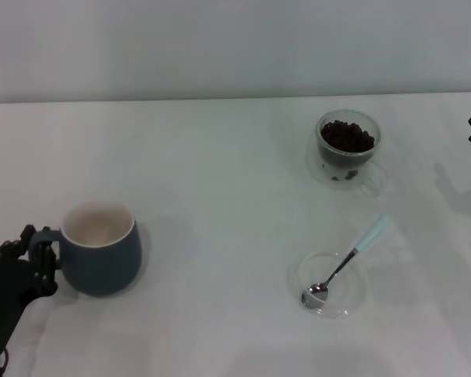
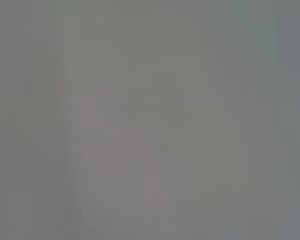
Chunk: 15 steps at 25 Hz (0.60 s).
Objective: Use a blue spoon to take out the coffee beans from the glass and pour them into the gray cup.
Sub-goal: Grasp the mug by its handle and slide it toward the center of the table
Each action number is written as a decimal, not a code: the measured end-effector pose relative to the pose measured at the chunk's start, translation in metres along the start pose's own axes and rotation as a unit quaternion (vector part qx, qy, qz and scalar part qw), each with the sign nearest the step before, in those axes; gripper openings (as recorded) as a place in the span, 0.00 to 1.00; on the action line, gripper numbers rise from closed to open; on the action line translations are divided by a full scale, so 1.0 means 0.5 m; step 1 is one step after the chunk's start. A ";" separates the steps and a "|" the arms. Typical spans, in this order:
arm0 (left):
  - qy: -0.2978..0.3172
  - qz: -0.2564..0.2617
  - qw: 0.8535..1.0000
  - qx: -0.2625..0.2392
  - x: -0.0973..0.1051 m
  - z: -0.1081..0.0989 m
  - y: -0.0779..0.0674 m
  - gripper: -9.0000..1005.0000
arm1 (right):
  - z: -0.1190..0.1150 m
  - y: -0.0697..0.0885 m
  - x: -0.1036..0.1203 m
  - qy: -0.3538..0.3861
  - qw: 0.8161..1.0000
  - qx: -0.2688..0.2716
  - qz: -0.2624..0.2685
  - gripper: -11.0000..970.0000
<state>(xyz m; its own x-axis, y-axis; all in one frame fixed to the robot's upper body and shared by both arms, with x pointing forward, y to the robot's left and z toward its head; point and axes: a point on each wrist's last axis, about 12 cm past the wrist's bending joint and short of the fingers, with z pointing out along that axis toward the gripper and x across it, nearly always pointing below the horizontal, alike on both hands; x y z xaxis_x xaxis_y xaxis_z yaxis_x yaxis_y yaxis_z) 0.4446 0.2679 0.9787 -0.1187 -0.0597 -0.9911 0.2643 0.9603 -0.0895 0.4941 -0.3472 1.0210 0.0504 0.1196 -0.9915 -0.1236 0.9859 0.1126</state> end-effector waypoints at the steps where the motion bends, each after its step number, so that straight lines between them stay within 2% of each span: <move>1: 0.000 0.001 1.000 0.002 -0.001 0.004 -0.001 0.21 | 0.001 0.000 -0.001 -0.001 1.000 0.000 -0.001 0.84; 15: 0.005 0.008 0.999 0.033 -0.020 0.069 -0.023 0.18 | 0.009 -0.010 -0.010 -0.007 1.000 0.000 -0.010 0.84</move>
<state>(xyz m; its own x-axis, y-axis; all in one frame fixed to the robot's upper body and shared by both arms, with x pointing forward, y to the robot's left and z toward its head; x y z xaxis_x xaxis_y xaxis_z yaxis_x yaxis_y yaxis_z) 0.4759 0.2482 0.9863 -0.1233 -0.0422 -0.9915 0.3280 0.9412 -0.0808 0.4988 -0.3522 1.0257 0.0660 0.1010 -0.9927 -0.1232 0.9881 0.0924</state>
